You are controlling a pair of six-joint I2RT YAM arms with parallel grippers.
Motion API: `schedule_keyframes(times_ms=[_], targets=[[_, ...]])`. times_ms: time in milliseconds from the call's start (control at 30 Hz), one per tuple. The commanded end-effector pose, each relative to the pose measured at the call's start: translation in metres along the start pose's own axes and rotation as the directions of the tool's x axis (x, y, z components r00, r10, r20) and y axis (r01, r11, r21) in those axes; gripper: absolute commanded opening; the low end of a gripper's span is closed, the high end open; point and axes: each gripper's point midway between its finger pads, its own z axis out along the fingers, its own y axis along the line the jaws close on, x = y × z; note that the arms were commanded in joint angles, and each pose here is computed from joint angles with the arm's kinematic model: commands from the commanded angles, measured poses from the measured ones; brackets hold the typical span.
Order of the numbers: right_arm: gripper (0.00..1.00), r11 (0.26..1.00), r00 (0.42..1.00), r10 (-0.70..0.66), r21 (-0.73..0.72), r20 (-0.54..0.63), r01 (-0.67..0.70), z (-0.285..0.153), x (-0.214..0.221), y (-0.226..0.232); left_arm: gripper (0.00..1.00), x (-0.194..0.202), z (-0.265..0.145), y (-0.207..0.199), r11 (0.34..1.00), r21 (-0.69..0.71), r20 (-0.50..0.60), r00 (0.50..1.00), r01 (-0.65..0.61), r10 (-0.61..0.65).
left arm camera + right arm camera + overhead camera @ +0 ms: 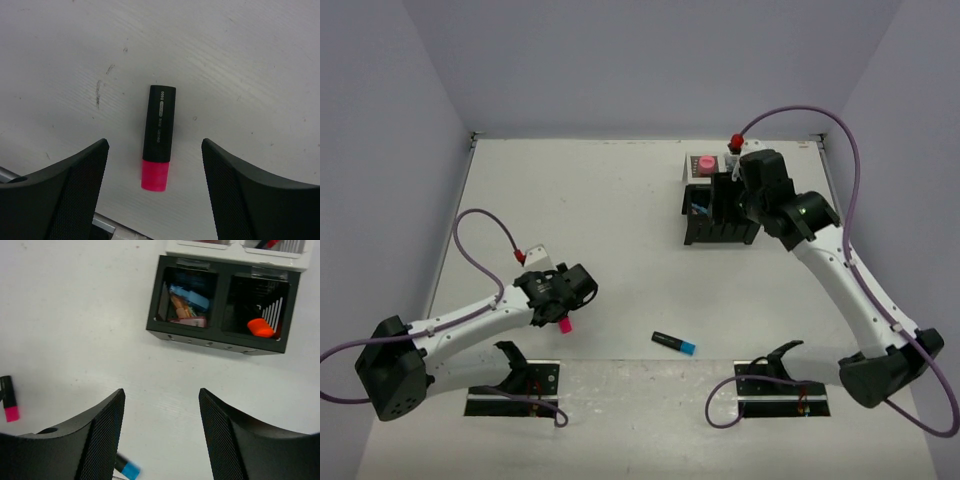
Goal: Sort the stationery into containers
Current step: Pick up the pen from the center of the board.
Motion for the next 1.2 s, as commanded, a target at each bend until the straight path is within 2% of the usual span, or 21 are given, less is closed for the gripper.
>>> schedule_keyframes(times_ms=[0, 67, 200, 300, 400, 500, 600, 633, 667, 700, 733, 767, 833, 933, 967, 1000, 1067, 1167], targets=[[0.62, 0.991, 1.0, 0.012, -0.134, 0.027, -0.009, -0.006, 0.017, 0.025, 0.69, -0.011, 0.022, -0.015, 1.0, -0.021, 0.047, 0.999, 0.016, -0.015], [0.62, 0.983, 1.0, 0.01, -0.183, 0.029, -0.005, -0.009, 0.028, 0.035, 0.61, -0.011, 0.031, -0.016, 0.999, -0.046, 0.028, 1.0, -0.003, 0.005], [0.62, 0.981, 1.0, -0.011, -0.196, 0.023, 0.015, -0.021, 0.035, 0.039, 0.56, -0.003, 0.044, -0.017, 0.998, -0.057, -0.006, 1.0, -0.015, 0.014], [0.62, 0.975, 0.999, -0.009, -0.223, 0.05, 0.02, -0.03, 0.035, 0.042, 0.45, 0.007, 0.05, -0.017, 0.999, -0.048, -0.044, 0.999, -0.011, 0.009], [0.61, 0.96, 0.997, -0.003, -0.281, 0.073, 0.024, -0.041, 0.036, 0.05, 0.4, 0.019, 0.06, -0.015, 0.999, -0.042, -0.074, 0.997, -0.014, 0.01], [0.61, 0.926, 0.994, 0.003, -0.375, 0.106, 0.037, -0.051, 0.036, 0.064, 0.23, 0.032, 0.068, -0.012, 0.998, -0.048, -0.116, 0.993, -0.027, 0.021], [0.64, 0.846, 0.987, 0.01, -0.528, 0.159, 0.077, -0.065, 0.039, 0.087, 0.1, 0.032, 0.067, -0.012, 0.998, -0.055, -0.123, 0.992, -0.028, 0.021], [0.68, 0.82, 0.987, 0.01, -0.567, 0.158, 0.083, -0.064, 0.042, 0.095, 0.06, 0.033, 0.067, -0.012, 0.998, -0.053, -0.125, 0.992, -0.024, 0.017], [0.92, 0.775, 0.982, 0.025, -0.624, 0.186, 0.099, -0.072, 0.044, 0.103, 0.02, 0.032, 0.065, -0.013, 0.999, -0.042, -0.127, 0.992, -0.014, 0.009], [0.99, 0.731, 0.981, 0.037, -0.674, 0.192, 0.104, -0.076, 0.049, 0.111, 0.0, 0.032, 0.063, -0.014, 0.999, -0.033, -0.13, 0.992, -0.003, -0.001], [0.99, 0.685, 0.983, 0.046, -0.722, 0.176, 0.097, -0.076, 0.057, 0.119, 0.0, 0.031, 0.061, -0.015, 1.0, -0.025, -0.133, 0.991, 0.009, -0.012], [0.99, 0.633, 0.994, 0.048, -0.773, 0.099, 0.047, -0.07, 0.079, 0.126, 0.0, 0.031, 0.058, -0.016, 1.0, -0.017, -0.138, 0.99, 0.023, -0.025], [0.99, 0.572, 0.991, 0.099, -0.82, 0.093, 0.02, -0.06, 0.081, 0.139, 0.0, 0.021, 0.049, -0.021, 0.995, 0.017, -0.124, 0.988, 0.094, -0.091], [0.99, 0.632, 0.984, 0.176, -0.765, -0.012, -0.122, -0.022, 0.123, 0.162, 0.0, 0.004, 0.028, -0.023, 0.972, 0.052, -0.106, 0.97, 0.227, -0.221], [0.99, 0.69, 0.975, 0.222, -0.711, 0.027, -0.137, -0.006, 0.119, 0.162, 0.0, -0.003, 0.019, -0.025, 0.957, 0.077, -0.107, 0.957, 0.279, -0.27], [0.99, 0.711, 0.969, 0.245, -0.686, 0.038, -0.153, 0.001, 0.123, 0.168, 0.0, -0.007, 0.012, -0.028, 0.942, 0.102, -0.115, 0.945, 0.319, -0.307], [0.99, 0.682, 0.961, 0.277, -0.705, -0.001, -0.197, -0.004, 0.139, 0.195, 0.0, -0.014, -0.001, -0.035, 0.91, 0.158, -0.141, 0.921, 0.383, -0.363], [0.99, 0.663, 0.934, 0.356, -0.711, 0.025, -0.234, 0.008, 0.138, 0.223, 0.0, -0.031, -0.03, -0.05, 0.829, 0.264, -0.203, 0.869, 0.492, -0.451]])
